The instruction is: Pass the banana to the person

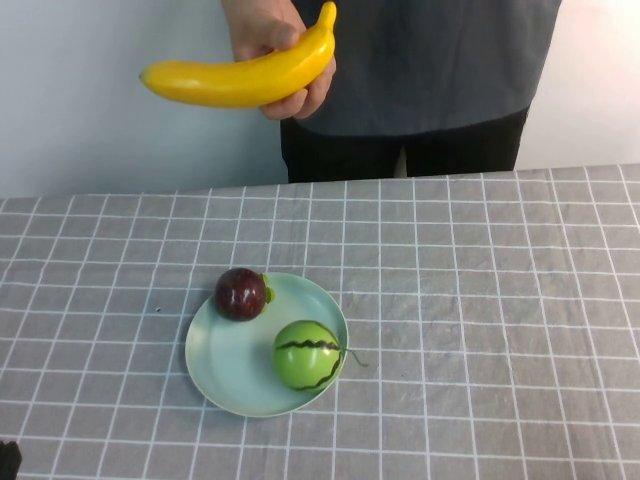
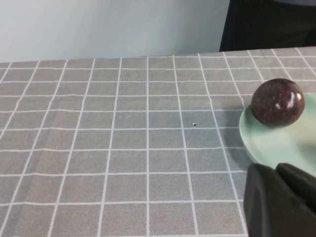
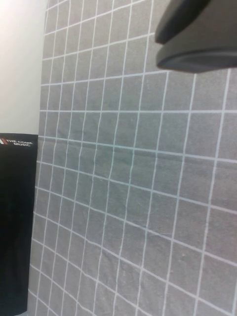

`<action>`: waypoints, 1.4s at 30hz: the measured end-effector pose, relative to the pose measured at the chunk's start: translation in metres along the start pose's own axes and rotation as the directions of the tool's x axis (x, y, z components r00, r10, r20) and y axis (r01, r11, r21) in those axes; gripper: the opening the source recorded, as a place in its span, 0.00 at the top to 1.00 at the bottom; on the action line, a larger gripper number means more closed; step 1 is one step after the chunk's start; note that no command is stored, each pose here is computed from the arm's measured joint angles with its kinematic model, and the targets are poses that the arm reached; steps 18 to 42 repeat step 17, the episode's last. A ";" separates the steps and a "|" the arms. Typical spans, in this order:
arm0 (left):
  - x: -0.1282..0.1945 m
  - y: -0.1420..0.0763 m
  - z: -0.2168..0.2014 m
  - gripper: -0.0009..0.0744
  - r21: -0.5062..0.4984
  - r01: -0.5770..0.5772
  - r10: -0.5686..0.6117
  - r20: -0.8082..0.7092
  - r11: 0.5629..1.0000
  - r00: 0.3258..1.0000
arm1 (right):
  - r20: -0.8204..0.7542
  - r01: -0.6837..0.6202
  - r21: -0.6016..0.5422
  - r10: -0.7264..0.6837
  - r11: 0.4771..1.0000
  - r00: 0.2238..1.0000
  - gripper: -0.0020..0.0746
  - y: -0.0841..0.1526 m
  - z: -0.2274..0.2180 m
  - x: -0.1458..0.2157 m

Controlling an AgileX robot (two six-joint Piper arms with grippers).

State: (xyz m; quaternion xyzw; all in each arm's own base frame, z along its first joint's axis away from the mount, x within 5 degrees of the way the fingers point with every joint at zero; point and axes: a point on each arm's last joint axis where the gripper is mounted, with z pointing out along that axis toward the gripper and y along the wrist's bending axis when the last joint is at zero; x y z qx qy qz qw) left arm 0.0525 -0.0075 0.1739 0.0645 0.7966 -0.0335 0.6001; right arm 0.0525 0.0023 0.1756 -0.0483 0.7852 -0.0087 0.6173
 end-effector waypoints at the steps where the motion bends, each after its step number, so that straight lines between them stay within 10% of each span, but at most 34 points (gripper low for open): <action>1: 0.000 0.000 0.000 0.99 0.000 -0.002 0.002 0.000 1.000 1.000 | 0.000 0.000 0.000 0.000 1.000 1.000 0.98 0.000 0.000 0.000; 42: 0.000 0.000 0.000 0.99 0.000 -0.008 0.008 -0.004 1.000 1.000 | 0.000 0.000 0.000 0.000 1.000 1.000 0.98 0.000 0.000 0.000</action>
